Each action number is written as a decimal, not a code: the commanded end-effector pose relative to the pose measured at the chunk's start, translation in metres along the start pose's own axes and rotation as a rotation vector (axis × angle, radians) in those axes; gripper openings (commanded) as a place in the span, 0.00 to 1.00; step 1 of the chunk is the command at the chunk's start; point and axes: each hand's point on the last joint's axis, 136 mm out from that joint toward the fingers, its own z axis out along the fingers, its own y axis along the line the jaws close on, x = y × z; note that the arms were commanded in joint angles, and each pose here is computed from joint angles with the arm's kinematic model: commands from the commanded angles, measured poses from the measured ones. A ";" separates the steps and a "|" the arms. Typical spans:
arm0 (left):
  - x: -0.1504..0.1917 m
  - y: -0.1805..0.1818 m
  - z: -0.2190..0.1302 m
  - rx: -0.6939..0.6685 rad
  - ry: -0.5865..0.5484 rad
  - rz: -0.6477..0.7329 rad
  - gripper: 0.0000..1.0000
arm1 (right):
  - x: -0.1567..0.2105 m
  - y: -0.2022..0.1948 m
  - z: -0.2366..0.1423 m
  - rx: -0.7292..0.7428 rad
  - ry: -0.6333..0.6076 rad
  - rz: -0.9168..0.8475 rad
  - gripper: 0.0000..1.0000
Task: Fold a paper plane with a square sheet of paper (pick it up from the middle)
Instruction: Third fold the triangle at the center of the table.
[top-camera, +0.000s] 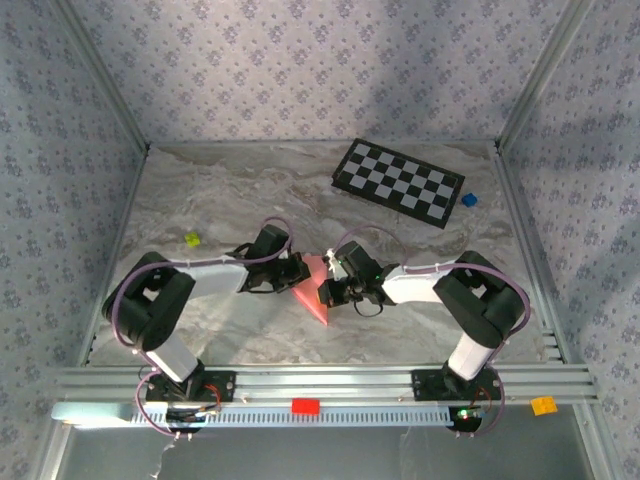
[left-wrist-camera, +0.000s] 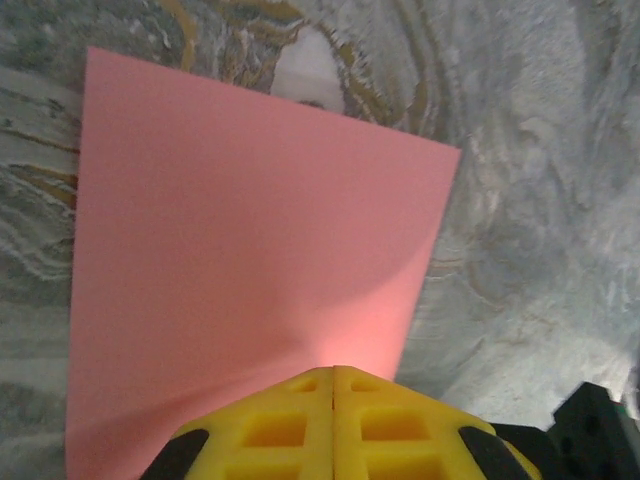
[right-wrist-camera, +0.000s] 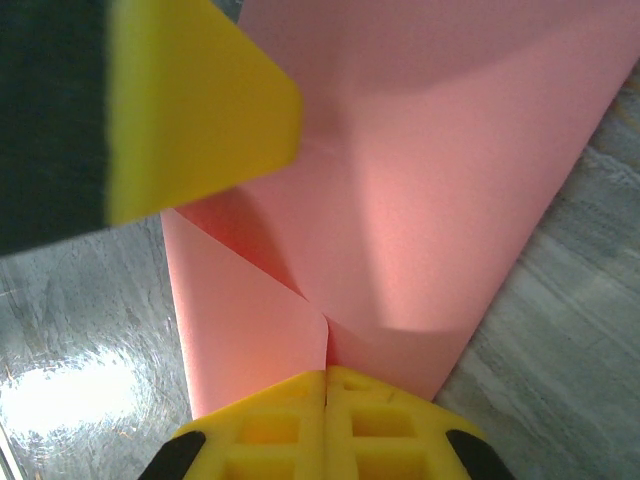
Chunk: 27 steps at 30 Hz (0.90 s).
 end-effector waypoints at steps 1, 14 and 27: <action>0.004 0.002 0.005 -0.017 0.040 0.017 0.05 | 0.014 -0.017 0.006 0.061 0.049 0.026 0.00; 0.012 0.026 0.012 -0.103 0.077 -0.002 0.03 | -0.005 -0.005 0.001 0.040 0.027 -0.006 0.00; 0.006 0.015 0.008 -0.105 0.077 0.039 0.03 | -0.006 -0.003 -0.001 0.025 0.034 -0.019 0.00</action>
